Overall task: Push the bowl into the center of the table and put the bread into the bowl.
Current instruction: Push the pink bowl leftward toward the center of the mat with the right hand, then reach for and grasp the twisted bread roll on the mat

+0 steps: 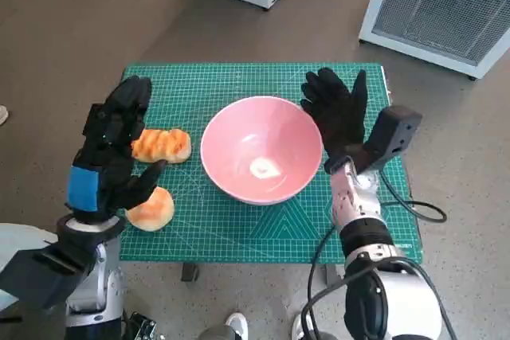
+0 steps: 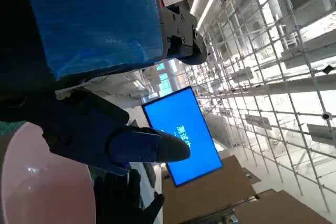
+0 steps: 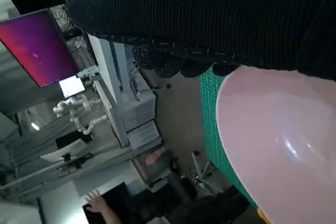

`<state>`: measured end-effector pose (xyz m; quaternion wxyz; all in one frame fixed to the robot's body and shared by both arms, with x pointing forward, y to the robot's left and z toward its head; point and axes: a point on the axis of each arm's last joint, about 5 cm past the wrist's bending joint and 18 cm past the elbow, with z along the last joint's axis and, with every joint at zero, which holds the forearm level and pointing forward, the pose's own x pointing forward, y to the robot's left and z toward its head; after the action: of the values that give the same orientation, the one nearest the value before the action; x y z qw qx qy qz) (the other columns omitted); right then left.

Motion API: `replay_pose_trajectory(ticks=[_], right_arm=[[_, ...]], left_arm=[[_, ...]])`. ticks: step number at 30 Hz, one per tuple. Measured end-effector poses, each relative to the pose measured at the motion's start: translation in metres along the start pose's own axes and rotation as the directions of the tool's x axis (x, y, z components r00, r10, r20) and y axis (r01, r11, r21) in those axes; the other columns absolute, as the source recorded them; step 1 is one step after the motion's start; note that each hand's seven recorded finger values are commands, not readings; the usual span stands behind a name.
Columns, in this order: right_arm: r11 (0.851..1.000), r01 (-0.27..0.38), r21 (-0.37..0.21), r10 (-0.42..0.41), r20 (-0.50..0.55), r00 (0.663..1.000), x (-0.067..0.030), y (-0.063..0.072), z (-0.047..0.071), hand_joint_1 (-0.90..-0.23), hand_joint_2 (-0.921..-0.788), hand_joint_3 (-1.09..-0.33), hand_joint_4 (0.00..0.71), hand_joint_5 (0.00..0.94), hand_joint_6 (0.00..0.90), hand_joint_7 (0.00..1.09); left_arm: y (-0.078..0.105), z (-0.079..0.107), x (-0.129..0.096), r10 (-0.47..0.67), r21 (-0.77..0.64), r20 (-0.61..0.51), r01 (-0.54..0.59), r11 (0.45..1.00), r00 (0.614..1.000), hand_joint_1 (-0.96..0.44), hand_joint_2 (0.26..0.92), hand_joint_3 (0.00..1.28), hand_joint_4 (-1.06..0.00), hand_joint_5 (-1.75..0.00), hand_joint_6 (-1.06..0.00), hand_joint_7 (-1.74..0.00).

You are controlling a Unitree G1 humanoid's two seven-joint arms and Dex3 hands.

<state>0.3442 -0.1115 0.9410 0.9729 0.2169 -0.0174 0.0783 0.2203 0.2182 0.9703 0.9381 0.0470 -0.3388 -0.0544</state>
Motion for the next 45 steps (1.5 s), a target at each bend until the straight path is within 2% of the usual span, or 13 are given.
replay_pose_trajectory(ticks=[4,11,16,19,24,30,34,38,45], right_arm=[[1.0,-0.017,-0.01,0.018,0.033,0.999,0.0017,-0.002,0.006,-0.631,-0.921,-0.882,0.133,0.004,0.21,0.29],[0.998,-0.054,-0.041,0.059,0.134,0.989,0.0027,-0.005,0.016,-0.645,-0.921,-0.832,0.162,0.016,0.212,0.3],[0.991,-0.094,-0.091,0.112,0.221,0.969,0.0029,-0.007,0.025,-0.656,-0.921,-0.828,0.203,0.032,0.229,0.32],[0.984,-0.124,-0.129,0.155,0.268,0.951,0.003,-0.008,0.03,-0.665,-0.921,-0.826,0.236,0.02,0.202,0.4],[0.952,-0.193,-0.237,0.27,0.358,0.894,0.0018,-0.009,0.04,-0.677,-0.921,-0.821,0.261,0.011,0.167,0.49],[0.891,-0.262,-0.371,0.415,0.427,0.804,-0.0049,-0.012,0.045,-0.69,-0.921,-0.791,0.268,0.006,0.13,0.58],[0.855,-0.29,-0.429,0.482,0.454,0.749,-0.0109,-0.015,0.046,-0.708,-0.921,-0.778,0.26,0.001,0.088,0.64],[0.833,-0.311,-0.457,0.525,0.476,0.706,-0.0148,-0.018,0.047,-0.717,-0.921,-0.756,0.238,0.0,0.041,0.68],[0.81,-0.333,-0.483,0.568,0.505,0.649,-0.0202,-0.02,0.051,-0.716,-0.921,-0.737,0.225,0.0,0.007,0.68]], left_arm=[[0.0,-0.001,0.001,0.0,-0.002,-0.001,0.0,1.0,1.0,-0.6,0.921,0.27,-0.24,0.0,-0.12,-0.46],[-0.001,-0.002,0.006,-0.005,-0.011,0.007,0.005,1.0,1.0,-0.6,0.921,0.28,-0.23,0.0,-0.12,-0.47],[-0.004,-0.003,0.013,-0.02,-0.03,0.019,0.02,0.999,1.0,-0.58,0.921,0.27,-0.23,0.0,-0.11,-0.48],[-0.007,-0.003,0.016,-0.033,-0.042,0.026,0.034,0.999,0.999,-0.58,0.921,0.27,-0.24,0.0,-0.11,-0.49],[-0.011,-0.004,0.023,-0.06,-0.057,0.038,0.062,0.996,0.998,-0.58,0.921,0.27,-0.24,0.0,-0.1,-0.5],[-0.012,-0.007,0.03,-0.087,-0.068,0.041,0.09,0.994,0.995,-0.58,0.921,0.26,-0.25,-0.01,-0.1,-0.51],[-0.012,-0.01,0.034,-0.11,-0.072,0.051,0.113,0.991,0.993,-0.57,0.921,0.25,-0.25,-0.01,-0.12,-0.48],[-0.013,-0.013,0.038,-0.128,-0.087,0.063,0.133,0.987,0.99,-0.57,0.921,0.25,-0.26,0.0,-0.15,-0.43],[-0.017,-0.016,0.043,-0.158,-0.1,0.088,0.166,0.981,0.984,-0.59,0.921,0.24,-0.26,-0.01,-0.16,-0.4]])
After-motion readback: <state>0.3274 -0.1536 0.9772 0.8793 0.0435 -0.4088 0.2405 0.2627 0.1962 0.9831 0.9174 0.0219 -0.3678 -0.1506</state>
